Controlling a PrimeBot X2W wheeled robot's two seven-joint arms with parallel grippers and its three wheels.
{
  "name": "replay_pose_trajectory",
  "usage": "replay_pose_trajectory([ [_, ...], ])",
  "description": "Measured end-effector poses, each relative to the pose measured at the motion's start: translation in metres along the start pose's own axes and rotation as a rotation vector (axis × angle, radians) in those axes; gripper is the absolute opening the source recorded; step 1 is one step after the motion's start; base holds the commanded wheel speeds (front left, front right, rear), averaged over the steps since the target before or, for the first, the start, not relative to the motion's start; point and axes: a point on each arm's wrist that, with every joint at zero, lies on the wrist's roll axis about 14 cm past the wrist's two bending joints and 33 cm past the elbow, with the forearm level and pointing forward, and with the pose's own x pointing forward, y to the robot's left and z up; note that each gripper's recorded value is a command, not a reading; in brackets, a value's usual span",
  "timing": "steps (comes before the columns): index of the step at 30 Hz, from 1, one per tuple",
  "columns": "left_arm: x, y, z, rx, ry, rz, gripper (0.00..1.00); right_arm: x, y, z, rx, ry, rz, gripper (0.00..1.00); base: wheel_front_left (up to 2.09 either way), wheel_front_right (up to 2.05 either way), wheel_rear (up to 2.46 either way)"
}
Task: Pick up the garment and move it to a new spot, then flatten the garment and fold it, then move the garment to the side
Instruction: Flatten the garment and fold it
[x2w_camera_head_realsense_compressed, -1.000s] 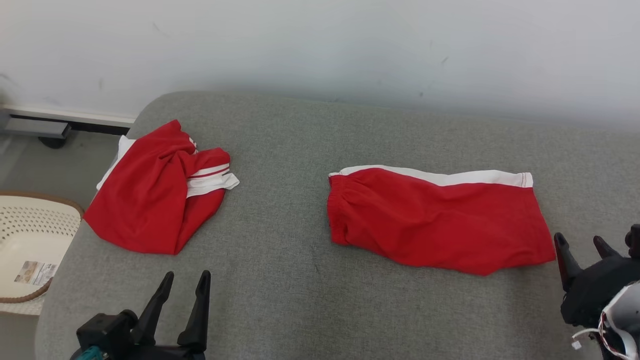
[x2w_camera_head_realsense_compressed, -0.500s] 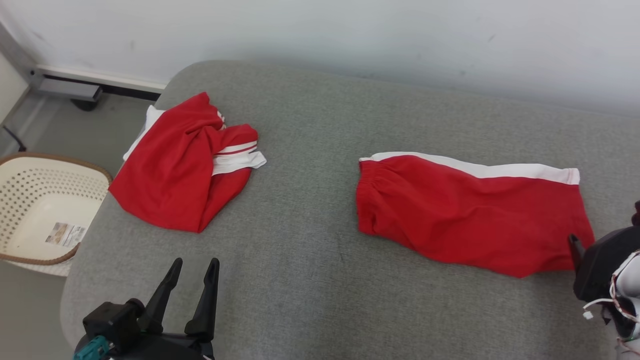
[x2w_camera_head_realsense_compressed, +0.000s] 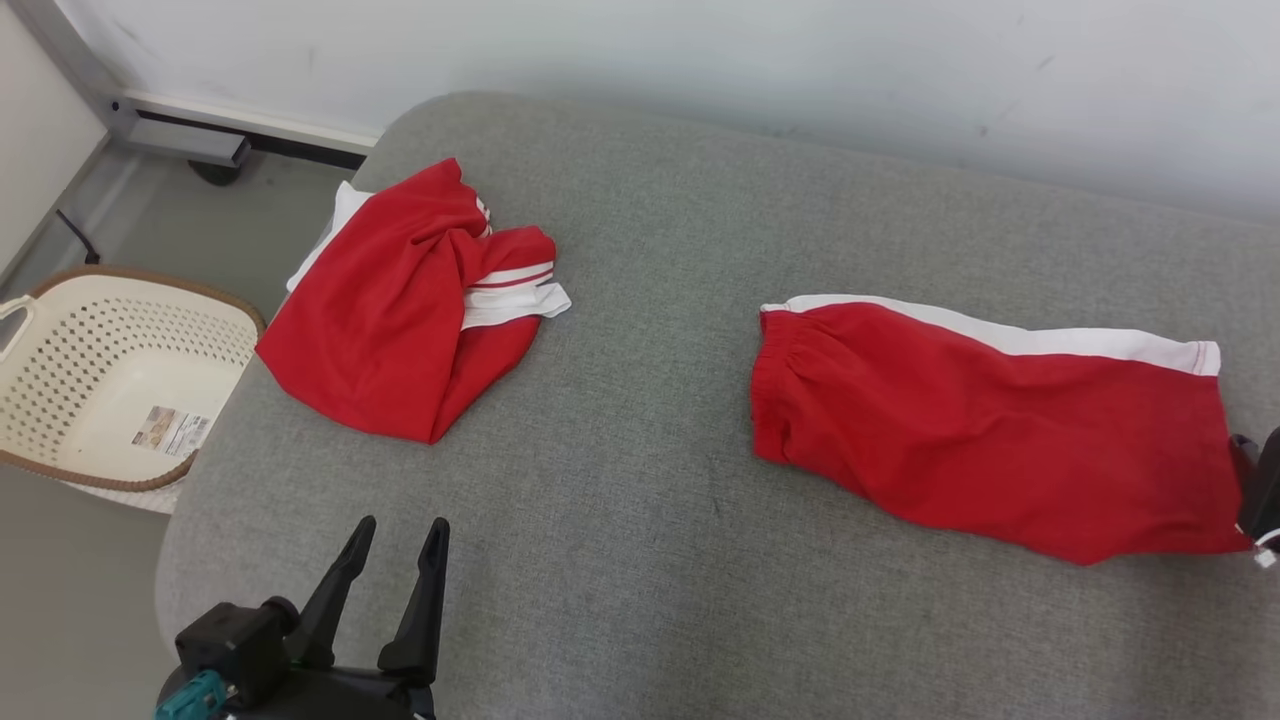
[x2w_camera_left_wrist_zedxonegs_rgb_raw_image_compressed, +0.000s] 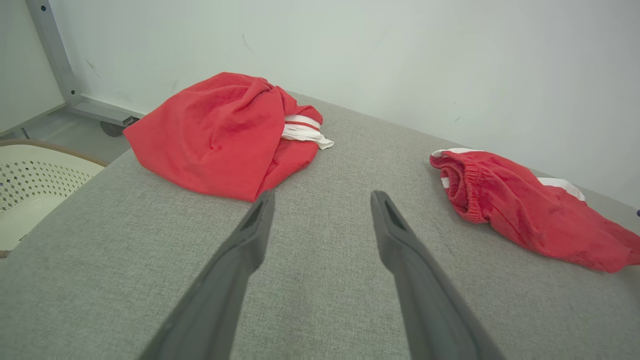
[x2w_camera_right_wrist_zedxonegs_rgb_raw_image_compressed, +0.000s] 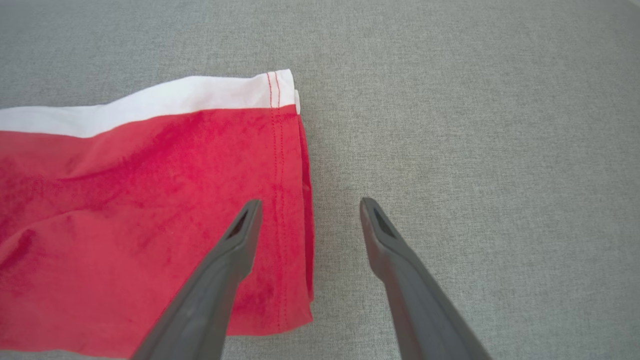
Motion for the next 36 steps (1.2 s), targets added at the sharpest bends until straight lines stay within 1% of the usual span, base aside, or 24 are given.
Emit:
replay_pose_trajectory([
  [6, 0.004, 0.003, -0.002, 0.01, 0.015, 0.009, 1.0, 0.012, 0.0, 0.002, 0.015, 0.04, -0.002, 1.0, 0.0, 0.0, 0.0],
  [19, 0.008, 0.016, -0.014, 0.013, 0.05, 0.059, 1.0, 0.043, 0.01, -0.024, 0.029, 0.166, 0.012, 1.0, 0.0, 0.0, 0.0],
  [26, 0.01, 0.017, -0.015, 0.014, 0.051, 0.062, 1.0, 0.047, 0.014, -0.031, 0.039, 0.204, 0.021, 1.0, 0.0, 0.0, 0.0],
  [34, 0.01, 0.018, -0.016, 0.015, 0.056, 0.064, 1.0, 0.047, 0.027, -0.025, 0.078, 0.196, 0.062, 1.0, 0.0, 0.0, 0.0],
  [35, 0.01, 0.018, -0.016, 0.015, 0.056, 0.064, 1.0, 0.048, 0.03, -0.024, 0.087, 0.199, 0.072, 1.0, 0.0, 0.0, 0.0],
  [36, 0.01, 0.018, -0.016, 0.016, 0.056, 0.064, 1.0, 0.048, 0.032, -0.024, 0.09, 0.202, 0.079, 0.91, 0.0, 0.0, 0.0],
])
